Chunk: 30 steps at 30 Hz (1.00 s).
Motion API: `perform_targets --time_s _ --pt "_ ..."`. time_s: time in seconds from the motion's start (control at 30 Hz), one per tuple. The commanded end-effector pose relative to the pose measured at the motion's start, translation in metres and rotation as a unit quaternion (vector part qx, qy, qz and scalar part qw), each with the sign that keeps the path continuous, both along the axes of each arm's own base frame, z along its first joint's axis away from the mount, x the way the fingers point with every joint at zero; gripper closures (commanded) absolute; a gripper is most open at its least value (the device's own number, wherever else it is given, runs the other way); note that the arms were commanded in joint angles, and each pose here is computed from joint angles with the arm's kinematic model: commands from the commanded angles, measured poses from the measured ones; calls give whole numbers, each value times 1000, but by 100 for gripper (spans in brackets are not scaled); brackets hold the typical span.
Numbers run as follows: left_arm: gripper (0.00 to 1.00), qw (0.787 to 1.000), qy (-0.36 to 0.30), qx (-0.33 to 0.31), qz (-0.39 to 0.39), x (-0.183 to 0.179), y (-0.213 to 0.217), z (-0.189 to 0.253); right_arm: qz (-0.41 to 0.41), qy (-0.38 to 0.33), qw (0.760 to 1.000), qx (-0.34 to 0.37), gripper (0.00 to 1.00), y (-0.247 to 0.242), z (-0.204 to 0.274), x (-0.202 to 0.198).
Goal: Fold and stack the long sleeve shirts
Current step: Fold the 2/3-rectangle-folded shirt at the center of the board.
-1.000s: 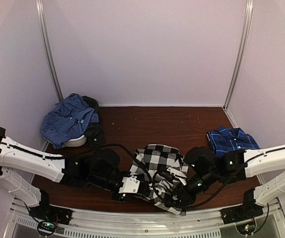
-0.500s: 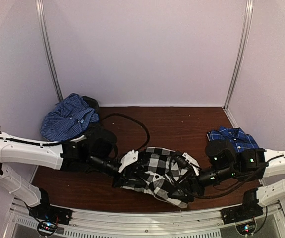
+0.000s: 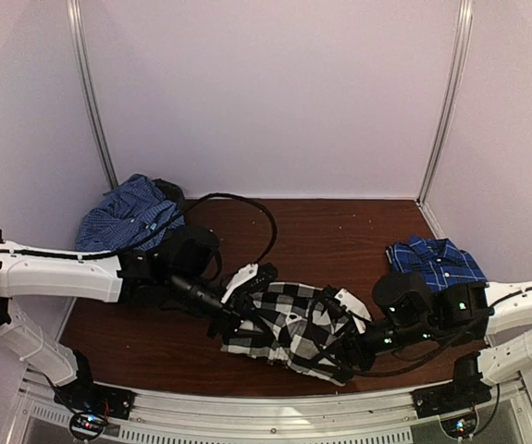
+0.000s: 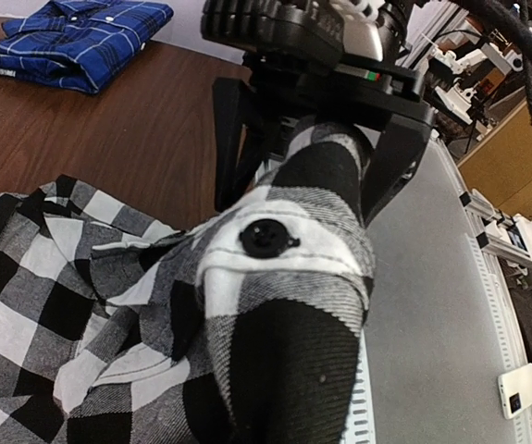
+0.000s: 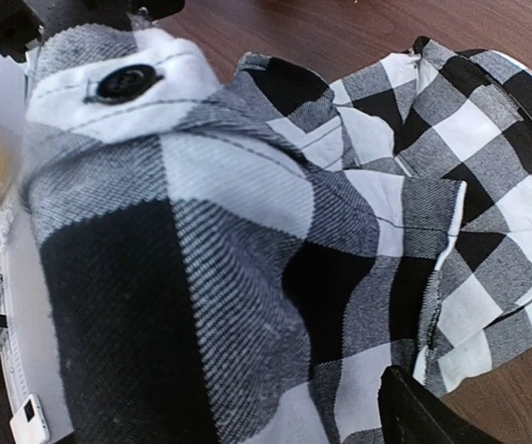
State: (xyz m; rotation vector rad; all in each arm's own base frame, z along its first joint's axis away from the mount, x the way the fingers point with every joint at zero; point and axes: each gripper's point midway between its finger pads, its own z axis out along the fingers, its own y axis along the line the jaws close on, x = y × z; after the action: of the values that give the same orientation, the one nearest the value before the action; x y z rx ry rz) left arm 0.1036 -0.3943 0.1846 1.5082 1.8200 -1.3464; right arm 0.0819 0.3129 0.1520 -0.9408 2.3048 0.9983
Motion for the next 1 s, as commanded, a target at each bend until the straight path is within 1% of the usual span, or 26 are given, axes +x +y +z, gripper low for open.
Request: perform_targets --time_s 0.0,0.1,0.17,0.2,0.23,0.3,0.33,0.5,0.63,0.73,0.87,0.97 --pt "100 999 18 -38 -23 -2 -6 27 -10 -29 999 -9 27 3 1 10" --pt "100 999 27 -35 -26 -5 -4 26 9 -15 1000 3 43 9 2 2" --pt "100 998 37 -29 -28 -7 -2 23 22 1 1000 14 60 13 3 -5" --pt "100 998 44 -25 -30 -9 -1 21 27 10 999 20 73 15 3 -8" --pt "100 998 50 -21 -32 -11 0 20 31 19 999 26 83 17 3 -11" --pt "100 997 63 -11 -38 -16 5 19 40 39 998 43 96 21 6 -19" --pt "100 997 69 -5 -40 -19 8 18 46 49 996 54 100 23 10 -23" --pt "100 994 98 19 -50 -33 24 17 66 97 987 110 100 35 34 -40" --pt "100 993 103 29 -44 -31 25 16 66 135 981 122 100 39 40 -46" --pt "100 993 107 35 -32 -20 20 12 35 140 983 111 100 36 36 -35" --pt "100 992 120 40 -1 10 14 5 -22 158 983 92 100 22 21 -8" --pt "100 989 138 47 9 28 10 -4 -60 176 979 81 96 11 7 11"
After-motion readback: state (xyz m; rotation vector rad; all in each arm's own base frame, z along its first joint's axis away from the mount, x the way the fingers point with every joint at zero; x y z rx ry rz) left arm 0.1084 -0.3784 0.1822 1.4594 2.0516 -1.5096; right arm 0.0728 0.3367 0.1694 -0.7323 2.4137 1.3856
